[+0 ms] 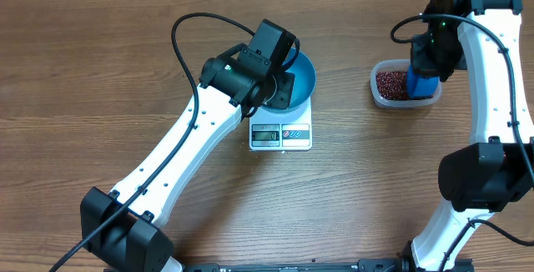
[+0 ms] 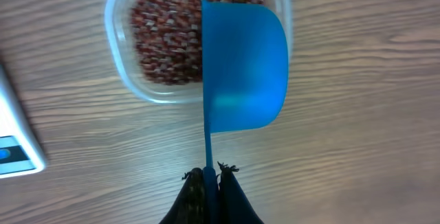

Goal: Scoop item into bowl and weigh 150g on scale

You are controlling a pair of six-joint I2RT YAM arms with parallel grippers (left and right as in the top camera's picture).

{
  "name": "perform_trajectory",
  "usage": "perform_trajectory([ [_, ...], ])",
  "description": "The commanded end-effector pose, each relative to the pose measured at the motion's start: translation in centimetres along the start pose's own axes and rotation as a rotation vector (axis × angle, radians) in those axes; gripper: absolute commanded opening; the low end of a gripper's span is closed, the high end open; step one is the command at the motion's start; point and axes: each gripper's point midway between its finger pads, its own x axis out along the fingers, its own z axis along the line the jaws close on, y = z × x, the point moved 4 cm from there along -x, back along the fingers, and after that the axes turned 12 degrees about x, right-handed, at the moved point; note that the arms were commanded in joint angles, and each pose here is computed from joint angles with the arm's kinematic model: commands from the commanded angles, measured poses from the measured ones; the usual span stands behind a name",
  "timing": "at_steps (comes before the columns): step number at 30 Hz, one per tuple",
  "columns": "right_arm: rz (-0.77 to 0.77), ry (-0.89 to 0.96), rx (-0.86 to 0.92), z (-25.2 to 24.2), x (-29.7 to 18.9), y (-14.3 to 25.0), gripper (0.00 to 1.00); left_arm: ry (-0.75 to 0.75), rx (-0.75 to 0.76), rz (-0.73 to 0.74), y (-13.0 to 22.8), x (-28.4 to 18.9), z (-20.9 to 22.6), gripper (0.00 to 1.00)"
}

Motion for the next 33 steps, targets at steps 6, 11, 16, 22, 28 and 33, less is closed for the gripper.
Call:
perform_trajectory([
  [6,-0.010,0.077,-0.001,-0.6,1.7,-1.1,0.04,-0.014,0.021,-0.023,-0.6,-0.5,0.2,0.56],
  [11,0.061,0.094,-0.040,-0.4,3.8,-0.7,0.04,-0.015,0.022,-0.013,-0.4,-0.5,0.2,0.56],
  [16,0.087,0.073,-0.066,0.2,5.7,-0.8,0.04,-0.015,0.022,-0.014,-0.5,-0.5,0.2,0.56],
  [22,0.063,0.071,-0.067,0.3,6.2,-1.3,0.04,-0.015,0.022,-0.014,-0.4,-0.5,0.2,0.57],
  [28,0.052,0.068,-0.065,0.4,6.2,-1.5,0.04,-0.015,0.021,-0.014,-0.4,-0.5,0.2,0.57],
  [33,0.052,0.068,-0.064,0.4,6.2,-1.5,0.19,-0.015,0.022,-0.014,-0.4,-0.5,0.2,0.57],
])
